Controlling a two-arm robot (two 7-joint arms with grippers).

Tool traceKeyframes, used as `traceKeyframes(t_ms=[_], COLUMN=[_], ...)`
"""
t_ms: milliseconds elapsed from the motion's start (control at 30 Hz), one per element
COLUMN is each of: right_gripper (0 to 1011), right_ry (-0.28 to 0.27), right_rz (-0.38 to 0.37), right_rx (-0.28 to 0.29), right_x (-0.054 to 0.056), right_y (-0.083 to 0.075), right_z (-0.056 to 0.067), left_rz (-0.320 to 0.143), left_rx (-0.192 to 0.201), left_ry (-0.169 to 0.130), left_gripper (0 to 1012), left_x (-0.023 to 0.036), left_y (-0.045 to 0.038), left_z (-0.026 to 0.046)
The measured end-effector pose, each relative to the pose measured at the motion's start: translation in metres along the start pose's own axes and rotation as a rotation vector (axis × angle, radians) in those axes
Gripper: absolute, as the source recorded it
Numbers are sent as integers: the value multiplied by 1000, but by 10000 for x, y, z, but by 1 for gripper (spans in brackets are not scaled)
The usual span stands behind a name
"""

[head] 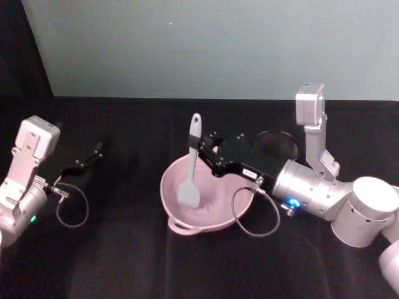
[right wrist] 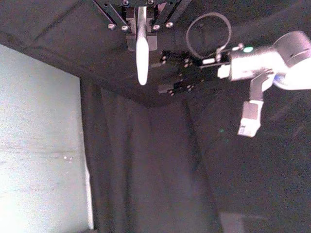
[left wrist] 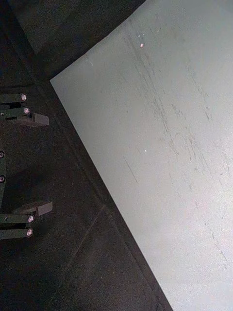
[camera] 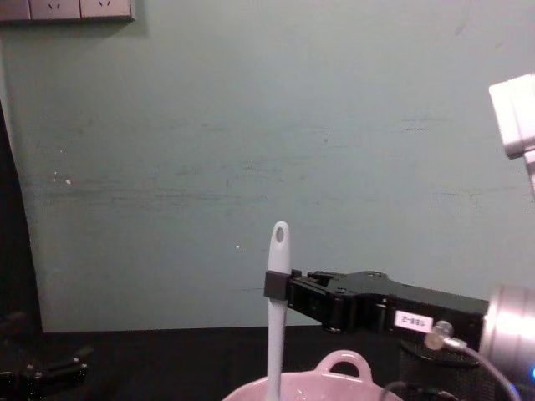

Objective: Use the one hand to pick up the spoon and stir the clear water in the bowl.

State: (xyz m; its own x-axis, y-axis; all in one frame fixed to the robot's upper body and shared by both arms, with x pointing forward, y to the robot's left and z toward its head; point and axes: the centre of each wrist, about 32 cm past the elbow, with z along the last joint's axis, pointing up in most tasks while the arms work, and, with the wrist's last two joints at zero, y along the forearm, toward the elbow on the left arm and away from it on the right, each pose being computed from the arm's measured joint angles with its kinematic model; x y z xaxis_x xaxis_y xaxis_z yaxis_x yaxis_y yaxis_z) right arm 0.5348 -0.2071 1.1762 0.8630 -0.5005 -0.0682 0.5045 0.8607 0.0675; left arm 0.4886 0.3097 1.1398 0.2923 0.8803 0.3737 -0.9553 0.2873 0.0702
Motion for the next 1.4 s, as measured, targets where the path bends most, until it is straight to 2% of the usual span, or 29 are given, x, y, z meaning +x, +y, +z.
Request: traceKeyframes(t_ms=[100, 200, 367, 567, 767, 867, 1000, 1133, 1300, 1400], right_gripper=[119, 119, 119, 118, 119, 118, 119, 119, 119, 118], right_ry=[-10, -45, -140, -210, -245, -234, -185, -93, -39, -34], right_rz=[-19, -60, -154, -199, -183, -164, -119, -64, -31, -27], right_rx=[22, 46, 84, 81, 50, 38, 20, 16, 47, 64], right_x=[-1, 9, 52, 125, 166, 151, 81, -27, -132, -143], right_y=[62, 140, 194, 119, -117, -204, -320, -361, -238, -148], right_z=[-31, -100, -182, -167, -78, -42, -6, -14, -86, -121], left_rz=[0, 0, 0, 0, 0, 0, 0, 0, 0, 0], left_rx=[0, 0, 0, 0, 0, 0, 0, 0, 0, 0], left_ry=[0, 0, 0, 0, 0, 0, 0, 0, 0, 0], left_gripper=[1011, 1011, 1011, 1011, 1011, 1011, 1011, 1011, 1011, 1011], left_x=[0, 0, 0, 0, 0, 0, 0, 0, 0, 0], left_y=[0, 0, 0, 0, 0, 0, 0, 0, 0, 0], left_z=[0, 0, 0, 0, 0, 0, 0, 0, 0, 0])
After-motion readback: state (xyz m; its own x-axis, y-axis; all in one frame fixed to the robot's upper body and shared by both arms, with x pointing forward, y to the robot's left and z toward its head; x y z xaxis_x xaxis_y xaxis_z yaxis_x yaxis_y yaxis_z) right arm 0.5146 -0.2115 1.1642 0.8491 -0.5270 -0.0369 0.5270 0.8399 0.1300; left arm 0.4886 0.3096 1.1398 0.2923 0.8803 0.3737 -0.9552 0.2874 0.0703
